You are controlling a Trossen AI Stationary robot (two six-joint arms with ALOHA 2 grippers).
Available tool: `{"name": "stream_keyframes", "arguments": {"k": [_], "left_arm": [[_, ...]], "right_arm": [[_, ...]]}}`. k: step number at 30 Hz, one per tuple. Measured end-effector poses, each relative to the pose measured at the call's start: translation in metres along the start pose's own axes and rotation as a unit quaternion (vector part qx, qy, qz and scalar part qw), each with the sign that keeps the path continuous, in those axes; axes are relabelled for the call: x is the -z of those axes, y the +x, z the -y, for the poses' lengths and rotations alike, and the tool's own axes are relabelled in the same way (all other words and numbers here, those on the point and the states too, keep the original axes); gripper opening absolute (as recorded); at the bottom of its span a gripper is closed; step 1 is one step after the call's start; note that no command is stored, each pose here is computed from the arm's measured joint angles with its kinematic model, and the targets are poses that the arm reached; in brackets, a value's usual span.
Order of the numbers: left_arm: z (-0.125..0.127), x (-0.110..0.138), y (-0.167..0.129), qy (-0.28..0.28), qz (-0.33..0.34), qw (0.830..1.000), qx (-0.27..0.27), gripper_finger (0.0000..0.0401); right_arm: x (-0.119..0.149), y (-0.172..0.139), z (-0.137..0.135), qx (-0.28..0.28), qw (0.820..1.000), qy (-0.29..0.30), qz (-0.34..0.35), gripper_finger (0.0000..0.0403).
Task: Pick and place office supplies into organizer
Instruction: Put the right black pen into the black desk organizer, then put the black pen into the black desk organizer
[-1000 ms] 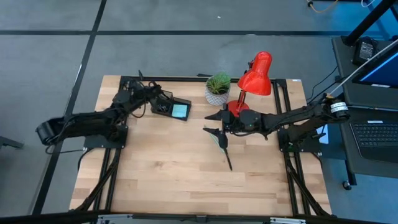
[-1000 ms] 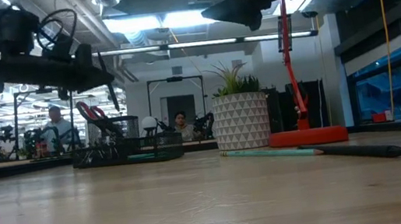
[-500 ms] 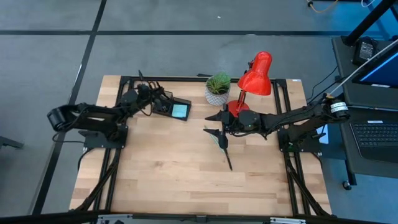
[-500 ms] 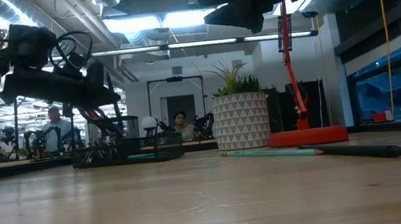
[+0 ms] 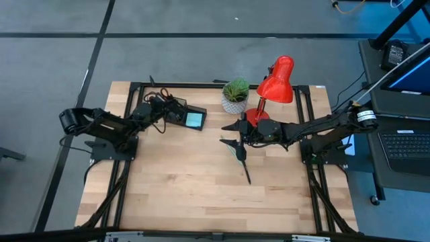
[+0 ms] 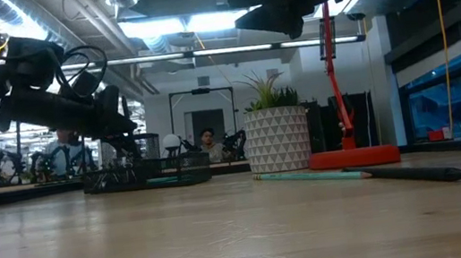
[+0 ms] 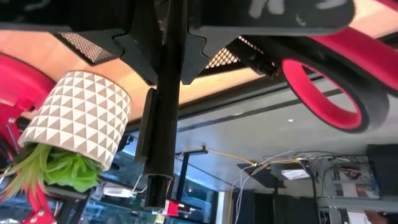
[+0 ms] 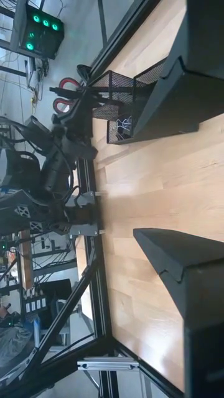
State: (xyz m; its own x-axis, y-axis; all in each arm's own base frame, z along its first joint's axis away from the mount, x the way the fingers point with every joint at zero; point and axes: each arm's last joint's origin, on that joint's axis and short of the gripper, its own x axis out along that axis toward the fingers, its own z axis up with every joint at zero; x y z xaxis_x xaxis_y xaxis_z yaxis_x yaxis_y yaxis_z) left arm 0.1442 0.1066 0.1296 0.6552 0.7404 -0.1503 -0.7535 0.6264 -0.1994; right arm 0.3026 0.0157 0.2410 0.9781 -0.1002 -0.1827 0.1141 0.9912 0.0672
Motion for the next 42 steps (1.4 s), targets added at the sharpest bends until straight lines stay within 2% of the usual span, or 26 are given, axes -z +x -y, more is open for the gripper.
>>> {"name": "stream_keyframes", "arguments": {"k": [8, 19, 25, 29, 36, 39, 42], "left_arm": [[0.000, 0.003, 0.001, 0.002, -0.007, 1.000, -0.001, 0.0057], [0.000, 0.002, 0.001, 0.007, -0.004, 1.000, -0.001, 0.0063], [0.003, -0.012, -0.001, 0.033, 0.057, 0.998, 0.014, 0.0084], [0.007, -0.021, -0.005, 0.040, 0.084, 0.994, 0.064, 0.0098], [0.017, -0.028, -0.013, 0.053, 0.087, 0.968, 0.231, 0.0111], [0.019, -0.030, -0.015, 0.052, 0.087, 0.959, 0.264, 0.0110], [0.019, -0.032, -0.016, 0.054, 0.094, 0.957, 0.268, 0.0110]], "right_arm": [[0.000, 0.000, 0.000, 0.000, 1.000, 0.000, -0.001, 0.0248], [0.000, 0.000, 0.000, 0.000, 1.000, 0.000, -0.002, 0.0248], [0.003, 0.000, -0.001, -0.003, 1.000, -0.002, -0.015, 0.0248], [0.007, -0.001, -0.004, -0.005, 0.999, -0.006, -0.033, 0.0248], [0.013, -0.003, -0.014, -0.036, 0.997, -0.011, -0.064, 0.0248], [0.014, -0.005, -0.021, -0.059, 0.996, -0.002, -0.066, 0.0248], [0.015, -0.006, -0.026, -0.067, 0.995, -0.002, -0.068, 0.0248]]}}
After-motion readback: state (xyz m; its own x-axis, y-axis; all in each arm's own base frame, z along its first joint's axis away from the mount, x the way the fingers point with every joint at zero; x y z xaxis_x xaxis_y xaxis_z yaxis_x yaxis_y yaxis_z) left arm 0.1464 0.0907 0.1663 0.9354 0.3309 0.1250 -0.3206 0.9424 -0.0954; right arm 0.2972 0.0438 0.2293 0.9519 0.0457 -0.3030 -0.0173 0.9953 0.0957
